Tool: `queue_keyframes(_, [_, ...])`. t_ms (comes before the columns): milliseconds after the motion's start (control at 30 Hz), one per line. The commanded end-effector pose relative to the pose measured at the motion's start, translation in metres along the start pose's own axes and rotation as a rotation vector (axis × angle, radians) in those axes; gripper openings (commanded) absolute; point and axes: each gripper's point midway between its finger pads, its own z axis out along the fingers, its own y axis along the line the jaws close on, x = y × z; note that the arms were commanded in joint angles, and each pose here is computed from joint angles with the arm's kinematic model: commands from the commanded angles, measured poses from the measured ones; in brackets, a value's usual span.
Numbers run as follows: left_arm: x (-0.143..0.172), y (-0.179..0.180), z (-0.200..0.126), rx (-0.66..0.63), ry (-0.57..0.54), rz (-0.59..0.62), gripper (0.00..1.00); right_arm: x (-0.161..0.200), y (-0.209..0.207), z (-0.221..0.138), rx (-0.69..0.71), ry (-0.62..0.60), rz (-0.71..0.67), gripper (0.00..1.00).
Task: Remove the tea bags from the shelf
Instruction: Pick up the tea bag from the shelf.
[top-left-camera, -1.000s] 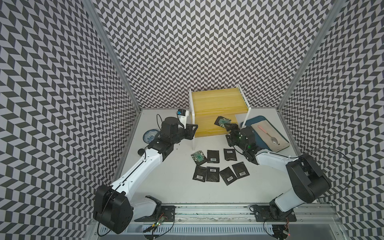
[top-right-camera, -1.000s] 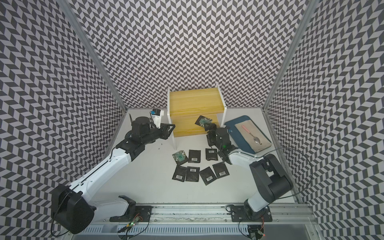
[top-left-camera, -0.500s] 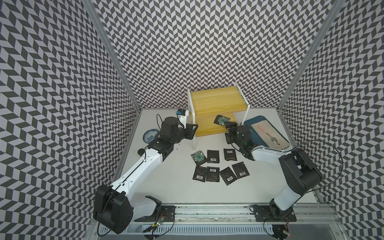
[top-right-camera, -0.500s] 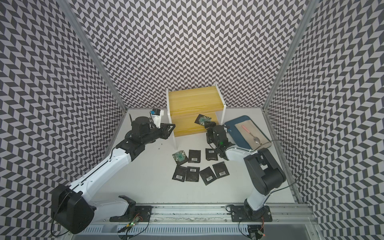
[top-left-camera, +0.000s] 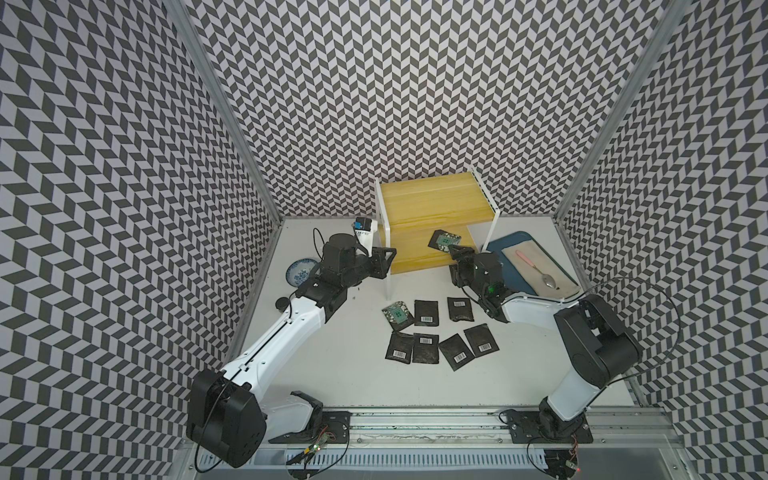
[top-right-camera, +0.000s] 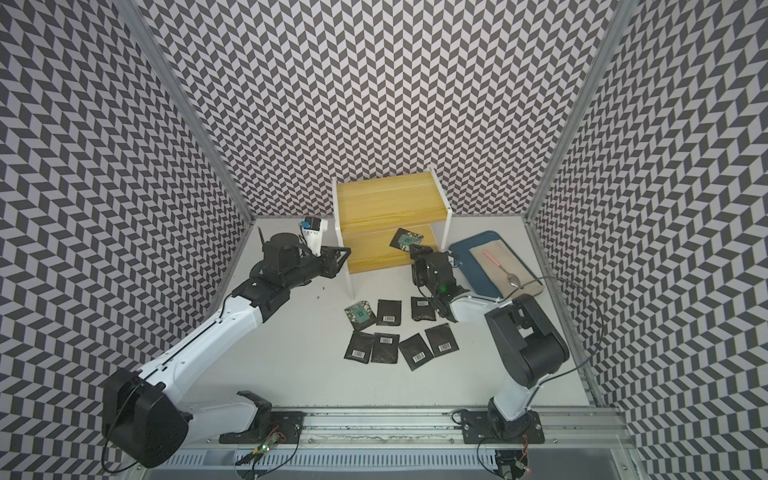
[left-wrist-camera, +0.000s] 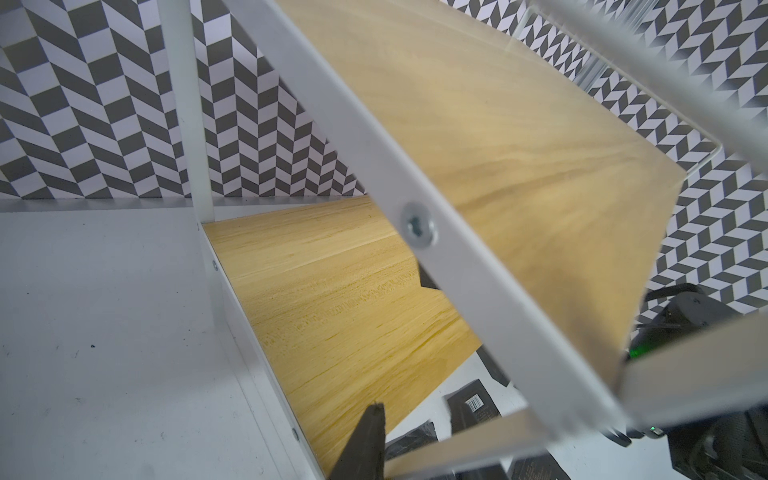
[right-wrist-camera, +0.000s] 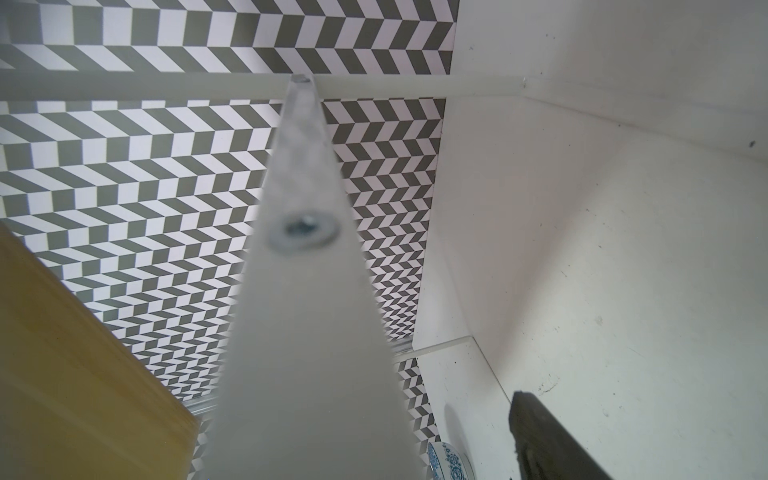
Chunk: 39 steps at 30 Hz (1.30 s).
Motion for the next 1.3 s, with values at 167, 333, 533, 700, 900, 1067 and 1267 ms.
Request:
queue_keyframes(167, [-0.019,-0.011,-0.005,0.023,-0.054,0.017,0.30,0.015,-0.012,-0.022,0.047,0.052,-0.048,0.67])
queue_keyframes(333, [-0.020,-0.010,-0.004,0.020,-0.051,0.015,0.31,0.014,-0.010,-0.031,0.038,0.048,-0.054,0.55])
queue_keyframes(533, [-0.020,-0.009,-0.005,0.015,-0.051,0.016,0.31,0.011,-0.004,-0.038,0.023,0.038,-0.078,0.41])
queue_keyframes(700, [-0.019,-0.004,-0.006,-0.012,-0.051,0.020,0.30,0.011,0.004,-0.047,0.006,0.036,-0.099,0.33])
queue_keyframes(900, [-0.017,0.001,-0.006,-0.034,-0.049,0.015,0.30,0.010,0.008,-0.060,-0.013,0.037,-0.125,0.18])
queue_keyframes(1067, [-0.021,0.000,-0.006,-0.030,-0.056,0.015,0.30,0.011,0.014,-0.070,-0.035,0.043,-0.153,0.10])
queue_keyframes(1267, [-0.020,0.001,-0.007,-0.036,-0.054,0.016,0.30,0.014,0.024,-0.085,-0.068,0.059,-0.187,0.06])
